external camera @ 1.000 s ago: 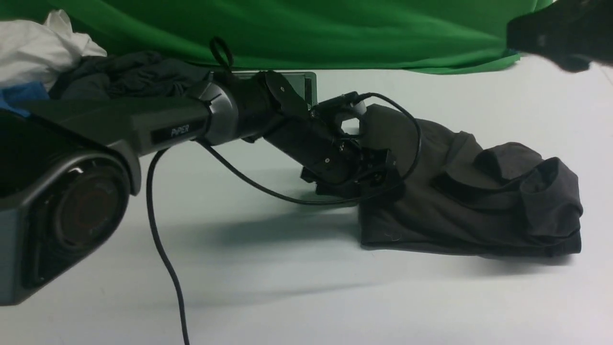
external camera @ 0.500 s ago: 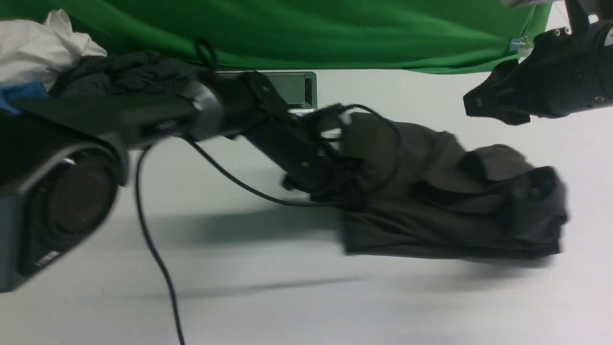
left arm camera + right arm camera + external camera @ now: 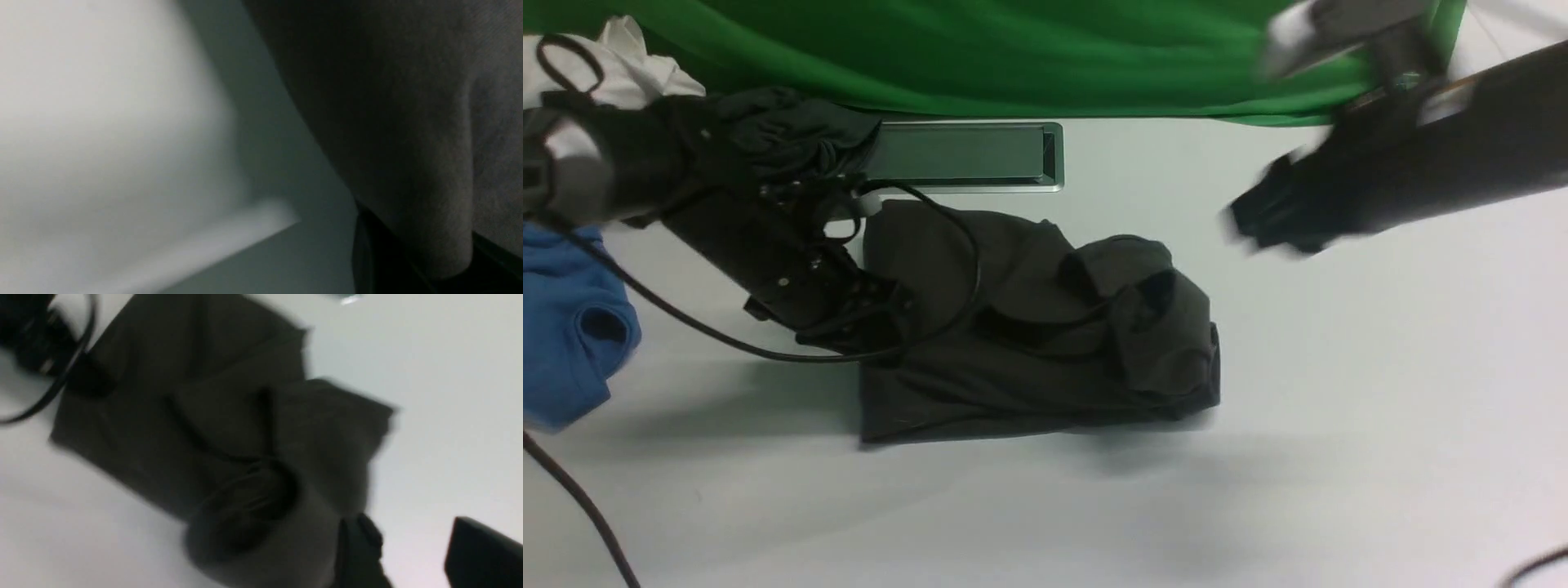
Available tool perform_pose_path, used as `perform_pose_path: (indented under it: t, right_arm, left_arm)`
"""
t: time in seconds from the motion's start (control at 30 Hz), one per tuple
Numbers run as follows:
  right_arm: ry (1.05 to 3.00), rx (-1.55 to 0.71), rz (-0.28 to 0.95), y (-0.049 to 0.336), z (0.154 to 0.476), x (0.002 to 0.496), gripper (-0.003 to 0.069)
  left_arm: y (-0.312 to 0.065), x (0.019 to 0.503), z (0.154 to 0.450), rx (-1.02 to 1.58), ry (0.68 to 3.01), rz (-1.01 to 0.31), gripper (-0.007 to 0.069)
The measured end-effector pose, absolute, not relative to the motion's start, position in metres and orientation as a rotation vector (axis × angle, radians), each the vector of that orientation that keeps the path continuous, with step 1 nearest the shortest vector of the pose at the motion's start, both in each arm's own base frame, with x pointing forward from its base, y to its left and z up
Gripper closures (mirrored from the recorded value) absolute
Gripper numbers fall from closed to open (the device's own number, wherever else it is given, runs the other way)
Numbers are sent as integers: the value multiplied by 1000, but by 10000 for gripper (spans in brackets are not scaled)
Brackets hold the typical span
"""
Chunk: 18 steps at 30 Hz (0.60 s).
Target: Fold a long-sleeved shirt on a white desktop.
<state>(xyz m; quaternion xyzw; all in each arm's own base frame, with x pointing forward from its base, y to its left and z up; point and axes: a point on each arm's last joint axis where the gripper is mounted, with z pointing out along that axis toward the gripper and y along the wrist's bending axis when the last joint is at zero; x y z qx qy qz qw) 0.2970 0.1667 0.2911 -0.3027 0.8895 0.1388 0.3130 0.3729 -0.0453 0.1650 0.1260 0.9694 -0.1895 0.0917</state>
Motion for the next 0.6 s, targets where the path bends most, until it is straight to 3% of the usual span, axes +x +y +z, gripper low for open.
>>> perform_pose_path:
  t: [0.1, 0.23, 0.4, 0.43, 0.5, 0.6]
  right_arm:
    - [2349, -925, 388, 199, 281, 307, 227]
    - [2300, -994, 407, 230, 283, 323, 189]
    - [2185, -1077, 405, 271, 274, 344, 185]
    - [2184, -1081, 405, 273, 273, 344, 185]
    - [2193, -1115, 397, 281, 257, 349, 185]
    - [2234, -1146, 385, 284, 240, 351, 185]
  left_arm:
    - [-44, 374, 165, 345, 2877, -533, 510]
    - [-43, 376, 166, 278, 2871, -509, 468]
    - [-41, 377, 167, 179, 2876, -493, 242]
    - [-41, 377, 167, 180, 2876, -492, 242]
    - [-41, 376, 171, 138, 2876, -495, 111]
    - [-40, 373, 186, 134, 2848, -477, -4]
